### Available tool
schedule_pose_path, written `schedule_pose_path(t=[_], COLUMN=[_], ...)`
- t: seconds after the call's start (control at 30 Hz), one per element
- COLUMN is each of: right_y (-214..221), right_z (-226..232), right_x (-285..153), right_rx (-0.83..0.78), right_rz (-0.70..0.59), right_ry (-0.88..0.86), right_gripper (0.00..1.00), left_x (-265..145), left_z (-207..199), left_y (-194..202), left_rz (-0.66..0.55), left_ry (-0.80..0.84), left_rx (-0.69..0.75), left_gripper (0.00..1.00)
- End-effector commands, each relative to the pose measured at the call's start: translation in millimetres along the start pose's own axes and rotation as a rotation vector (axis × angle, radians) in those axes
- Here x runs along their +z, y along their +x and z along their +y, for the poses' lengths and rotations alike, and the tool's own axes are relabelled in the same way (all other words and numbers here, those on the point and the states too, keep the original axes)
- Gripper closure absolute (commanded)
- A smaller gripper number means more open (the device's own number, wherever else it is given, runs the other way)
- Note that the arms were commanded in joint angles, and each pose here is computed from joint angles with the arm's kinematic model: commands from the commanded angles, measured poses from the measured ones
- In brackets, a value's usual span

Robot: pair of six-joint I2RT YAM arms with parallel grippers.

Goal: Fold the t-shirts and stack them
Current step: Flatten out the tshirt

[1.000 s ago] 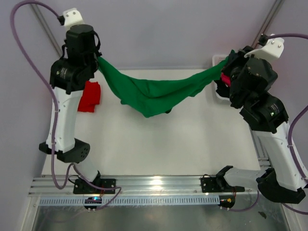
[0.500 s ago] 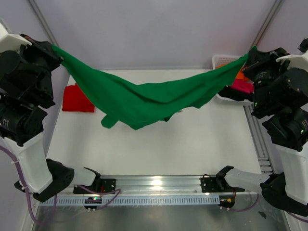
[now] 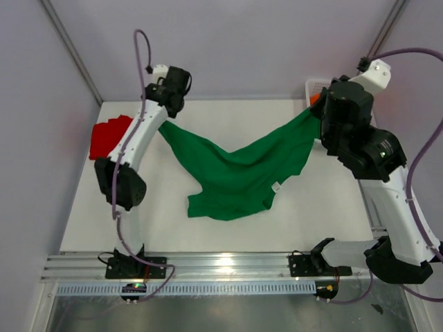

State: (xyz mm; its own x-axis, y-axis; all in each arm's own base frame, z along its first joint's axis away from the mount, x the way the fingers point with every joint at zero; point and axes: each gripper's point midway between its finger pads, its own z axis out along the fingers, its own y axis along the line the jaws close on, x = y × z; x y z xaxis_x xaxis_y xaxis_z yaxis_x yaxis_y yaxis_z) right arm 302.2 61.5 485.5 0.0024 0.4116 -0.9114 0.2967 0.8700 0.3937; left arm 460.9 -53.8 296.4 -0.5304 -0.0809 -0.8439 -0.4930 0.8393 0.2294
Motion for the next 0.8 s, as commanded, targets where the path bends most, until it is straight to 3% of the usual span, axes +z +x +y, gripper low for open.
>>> schedule_pose_path(t=[0.0, 0.2, 0.37, 0.4, 0.43, 0.5, 0.53, 0.6, 0.77], right_y=[9, 43, 98, 105, 125, 148, 162, 173, 201], right_z=[-4, 2, 3, 7, 5, 8, 2, 0, -19], right_x=[7, 19, 39, 43, 47, 50, 52, 53, 51], right_rx=[0.013, -0.02, -0.124, -0.127, -0.166, -0.18, -0.191, -0.198, -0.243], right_rz=[0.014, 0.062, 0.142, 0.144, 0.177, 0.227, 0.251, 0.262, 0.292], right_ry=[0.046, 0.026, 0.02, 0.004, -0.002, -0.022, -0.007, -0.007, 0.001], right_gripper=[0.96, 0.96, 0.97, 0.92, 0.79, 0.43, 0.38, 0.36, 0.35], left_x=[28, 62, 87, 90, 97, 97, 96, 93, 87], left_z=[13, -13, -17, -16, -17, -15, -18, -20, -18], left_y=[43, 75, 70, 72, 76, 74, 76, 75, 85], left_rz=[0.124, 0.198, 0.2, 0.217, 0.238, 0.241, 0.251, 0.245, 0.263], left_ry=[-0.141, -0.117, -0.144, -0.148, -0.142, -0.138, -0.12, -0.086, -0.055], left_rx=[0.044, 0.029, 0.005, 0.008, 0.007, 0.005, -0.001, -0.013, -0.012], left_gripper=[1.0, 1.0, 1.0, 1.0, 1.0, 0.96, 0.87, 0.46, 0.31])
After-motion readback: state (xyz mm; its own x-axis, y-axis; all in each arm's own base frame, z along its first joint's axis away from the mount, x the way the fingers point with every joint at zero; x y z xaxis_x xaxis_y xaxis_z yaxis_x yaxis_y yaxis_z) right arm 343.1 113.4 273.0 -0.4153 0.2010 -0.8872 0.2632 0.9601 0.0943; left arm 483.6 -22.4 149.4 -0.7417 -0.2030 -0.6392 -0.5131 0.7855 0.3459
